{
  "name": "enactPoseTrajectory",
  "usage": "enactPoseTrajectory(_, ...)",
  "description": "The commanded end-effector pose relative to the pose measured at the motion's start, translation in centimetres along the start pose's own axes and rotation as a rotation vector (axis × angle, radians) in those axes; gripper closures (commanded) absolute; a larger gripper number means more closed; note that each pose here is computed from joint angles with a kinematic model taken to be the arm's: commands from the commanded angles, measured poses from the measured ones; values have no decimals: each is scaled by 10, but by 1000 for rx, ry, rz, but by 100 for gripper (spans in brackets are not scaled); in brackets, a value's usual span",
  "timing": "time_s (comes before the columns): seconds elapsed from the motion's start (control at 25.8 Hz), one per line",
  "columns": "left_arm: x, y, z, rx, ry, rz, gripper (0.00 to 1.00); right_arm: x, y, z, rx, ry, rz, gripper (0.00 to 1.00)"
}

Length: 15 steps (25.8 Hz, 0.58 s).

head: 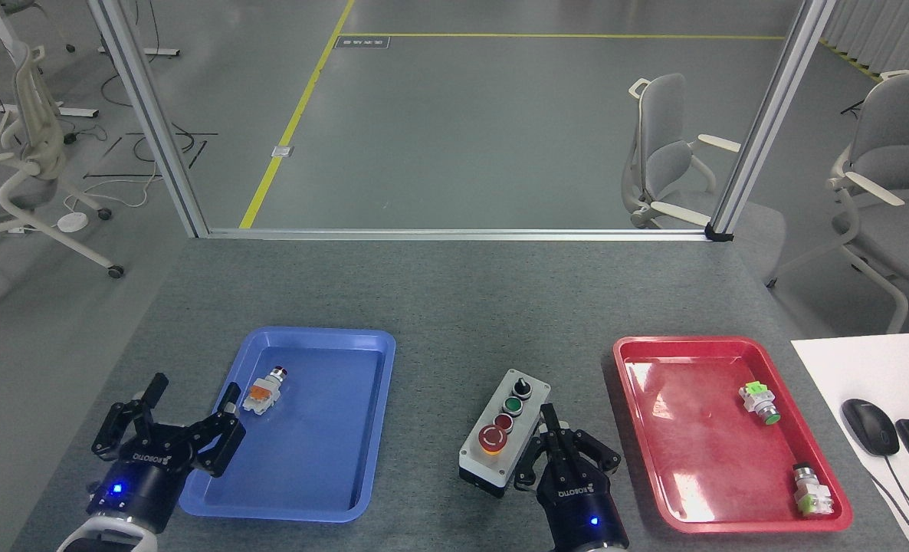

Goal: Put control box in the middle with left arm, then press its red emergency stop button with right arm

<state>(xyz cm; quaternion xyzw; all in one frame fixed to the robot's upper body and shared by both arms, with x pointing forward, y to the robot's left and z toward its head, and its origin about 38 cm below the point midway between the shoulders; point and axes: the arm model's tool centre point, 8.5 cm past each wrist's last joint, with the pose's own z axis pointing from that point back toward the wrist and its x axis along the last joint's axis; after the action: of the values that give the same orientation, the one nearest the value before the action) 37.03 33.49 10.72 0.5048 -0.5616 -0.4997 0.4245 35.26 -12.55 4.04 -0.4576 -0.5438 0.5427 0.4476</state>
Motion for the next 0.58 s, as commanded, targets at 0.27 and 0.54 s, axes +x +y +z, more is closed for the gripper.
enactPoseTrajectory(0.27, -17, -11, -43, -5, 231, 103, 1, 27, 18, -9, 76, -45, -1, 100)
enactPoseTrajectory(0.54, -1, -12, -47, 18, 224, 146, 1, 32, 34, -26, 130, -49, 11, 100)
